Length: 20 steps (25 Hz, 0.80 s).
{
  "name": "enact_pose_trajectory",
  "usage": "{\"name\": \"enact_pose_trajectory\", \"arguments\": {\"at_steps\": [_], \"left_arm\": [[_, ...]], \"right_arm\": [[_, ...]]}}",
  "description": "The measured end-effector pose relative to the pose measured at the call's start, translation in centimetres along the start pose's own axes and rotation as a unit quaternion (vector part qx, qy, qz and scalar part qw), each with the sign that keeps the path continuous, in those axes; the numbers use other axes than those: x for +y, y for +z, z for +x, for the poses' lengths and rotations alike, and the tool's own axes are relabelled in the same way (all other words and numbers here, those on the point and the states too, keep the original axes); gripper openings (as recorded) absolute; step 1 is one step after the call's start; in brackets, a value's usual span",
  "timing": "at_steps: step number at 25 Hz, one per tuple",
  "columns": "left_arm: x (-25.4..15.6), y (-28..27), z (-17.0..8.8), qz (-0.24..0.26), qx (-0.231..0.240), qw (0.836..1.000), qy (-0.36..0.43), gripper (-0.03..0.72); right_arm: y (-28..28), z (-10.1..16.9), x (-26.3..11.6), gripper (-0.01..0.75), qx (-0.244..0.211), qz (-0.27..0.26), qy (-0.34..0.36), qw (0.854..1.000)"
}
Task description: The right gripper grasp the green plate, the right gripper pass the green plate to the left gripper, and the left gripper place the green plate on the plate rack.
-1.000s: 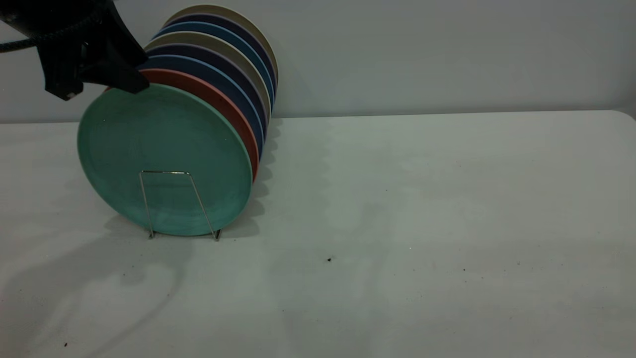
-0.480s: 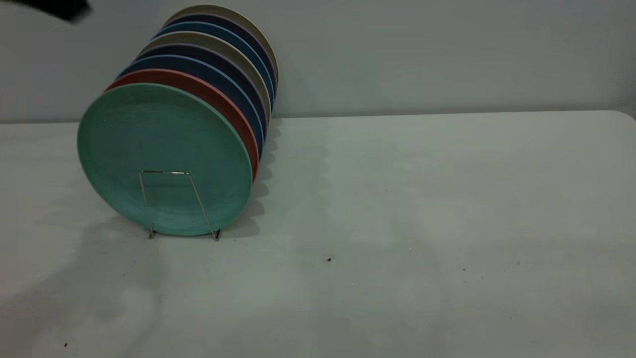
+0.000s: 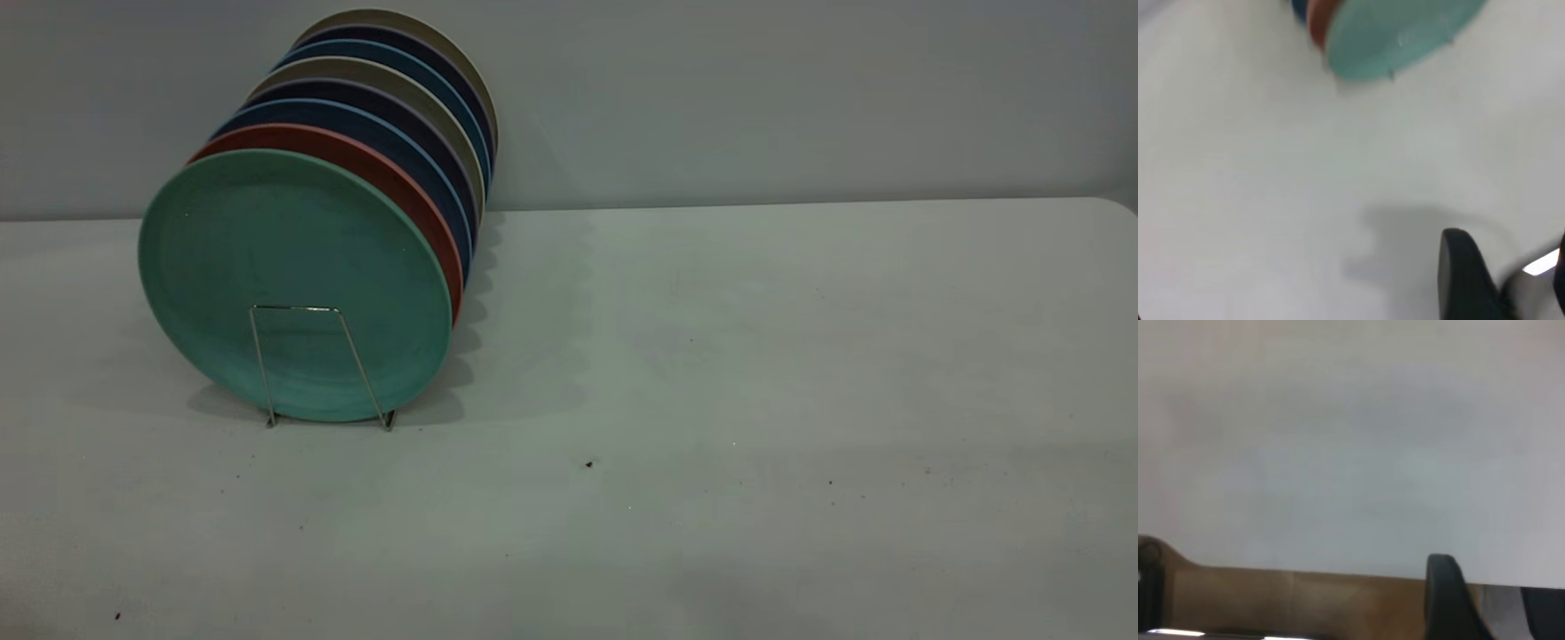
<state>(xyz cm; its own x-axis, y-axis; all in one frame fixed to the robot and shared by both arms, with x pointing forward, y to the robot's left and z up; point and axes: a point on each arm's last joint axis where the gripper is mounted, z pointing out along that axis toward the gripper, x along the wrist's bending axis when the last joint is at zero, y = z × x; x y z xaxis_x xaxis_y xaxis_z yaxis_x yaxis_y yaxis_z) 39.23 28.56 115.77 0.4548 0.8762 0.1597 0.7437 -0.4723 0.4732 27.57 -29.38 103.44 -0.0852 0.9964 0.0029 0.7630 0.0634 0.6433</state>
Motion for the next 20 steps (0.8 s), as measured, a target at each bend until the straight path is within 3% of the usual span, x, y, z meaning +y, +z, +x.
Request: {"name": "enact_pose_trajectory", "arguments": {"at_steps": [6, 13, 20], "left_arm": [[-6.7, 0.0, -2.8, -0.004, 0.022, 0.993, -0.118, 0.369], [-13.8, 3.5, -5.7, 0.008, 0.025, 0.984, -0.174, 0.447], [-17.2, 3.6, -7.3, -0.08, 0.048, 0.98, -0.173, 0.451]], "right_arm": [[0.0, 0.2, 0.0, 0.428, 0.021, -0.001, -0.022, 1.0], [0.0, 0.2, 0.0, 0.428, 0.024, -0.002, -0.025, 0.999], [0.0, 0.2, 0.0, 0.428, 0.025, -0.002, -0.025, 0.999]]}}
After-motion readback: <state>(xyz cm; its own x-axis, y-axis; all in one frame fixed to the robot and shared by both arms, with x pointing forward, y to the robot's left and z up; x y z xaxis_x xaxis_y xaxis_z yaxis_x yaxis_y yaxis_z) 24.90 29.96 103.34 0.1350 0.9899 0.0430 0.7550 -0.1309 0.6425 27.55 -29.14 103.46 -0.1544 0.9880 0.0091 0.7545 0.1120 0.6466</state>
